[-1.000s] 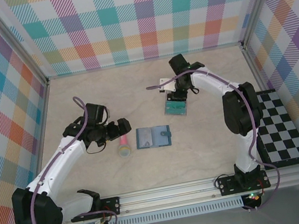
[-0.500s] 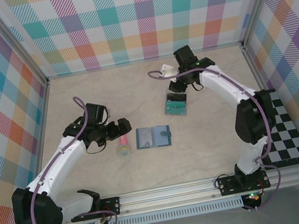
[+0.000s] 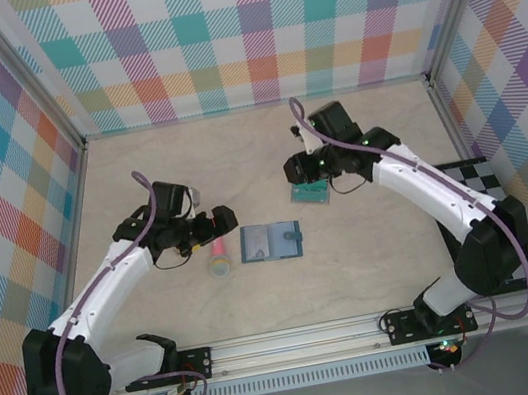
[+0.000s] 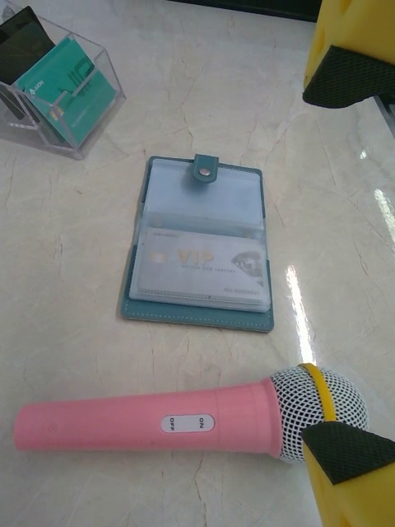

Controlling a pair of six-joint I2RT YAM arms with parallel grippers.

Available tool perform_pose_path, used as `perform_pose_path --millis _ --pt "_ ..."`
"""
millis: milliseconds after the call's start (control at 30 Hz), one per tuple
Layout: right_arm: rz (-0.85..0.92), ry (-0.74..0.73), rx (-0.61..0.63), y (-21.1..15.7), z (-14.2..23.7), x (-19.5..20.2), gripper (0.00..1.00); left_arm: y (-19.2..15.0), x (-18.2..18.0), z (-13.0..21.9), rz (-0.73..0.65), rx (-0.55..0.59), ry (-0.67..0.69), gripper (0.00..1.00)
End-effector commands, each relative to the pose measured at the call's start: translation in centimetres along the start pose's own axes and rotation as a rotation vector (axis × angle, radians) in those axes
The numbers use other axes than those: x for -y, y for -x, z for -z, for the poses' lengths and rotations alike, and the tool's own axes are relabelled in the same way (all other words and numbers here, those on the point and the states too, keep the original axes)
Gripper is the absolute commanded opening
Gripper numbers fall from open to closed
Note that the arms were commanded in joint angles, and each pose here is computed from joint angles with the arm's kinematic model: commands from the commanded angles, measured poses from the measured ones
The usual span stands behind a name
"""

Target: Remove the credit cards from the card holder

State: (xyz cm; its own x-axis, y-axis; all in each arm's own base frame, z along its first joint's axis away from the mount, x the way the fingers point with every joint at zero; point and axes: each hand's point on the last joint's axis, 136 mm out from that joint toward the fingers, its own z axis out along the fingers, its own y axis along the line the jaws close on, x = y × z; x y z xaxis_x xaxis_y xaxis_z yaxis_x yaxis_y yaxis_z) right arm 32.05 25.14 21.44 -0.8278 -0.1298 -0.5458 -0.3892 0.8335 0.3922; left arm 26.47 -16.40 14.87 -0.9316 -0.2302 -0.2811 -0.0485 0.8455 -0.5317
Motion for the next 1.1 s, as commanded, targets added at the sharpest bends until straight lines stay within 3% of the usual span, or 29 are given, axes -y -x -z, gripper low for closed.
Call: perform_pose_path --millis 0,300,500,800,1067 --pt "-0.243 -0.001 -0.056 -3.1 -1.8 -0.3 0.43 -0.5 0.4 -0.9 0.013 -0.029 -0.022 1.0" --pt "-0.408 -0.073 -0.176 -9.5 -8.0 -0.1 0.43 -1.6 1.5 -3.7 0.0 -0.096 -0.011 0.99" --pt "-0.405 -0.108 -0.284 -12.9 -10.9 0.1 0.32 -1.8 2.3 -5.8 0.068 -0.119 -0.015 0.88" --pt "-0.398 -0.243 -0.328 -14.6 -11.9 2.2 0.33 -2.3 1.2 -8.9 0.112 -0.168 0.067 0.76" --pt "-0.398 -0.233 -0.378 -15.4 -12.7 2.0 0.32 -2.8 0.5 -11.1 0.126 -0.204 0.097 0.59"
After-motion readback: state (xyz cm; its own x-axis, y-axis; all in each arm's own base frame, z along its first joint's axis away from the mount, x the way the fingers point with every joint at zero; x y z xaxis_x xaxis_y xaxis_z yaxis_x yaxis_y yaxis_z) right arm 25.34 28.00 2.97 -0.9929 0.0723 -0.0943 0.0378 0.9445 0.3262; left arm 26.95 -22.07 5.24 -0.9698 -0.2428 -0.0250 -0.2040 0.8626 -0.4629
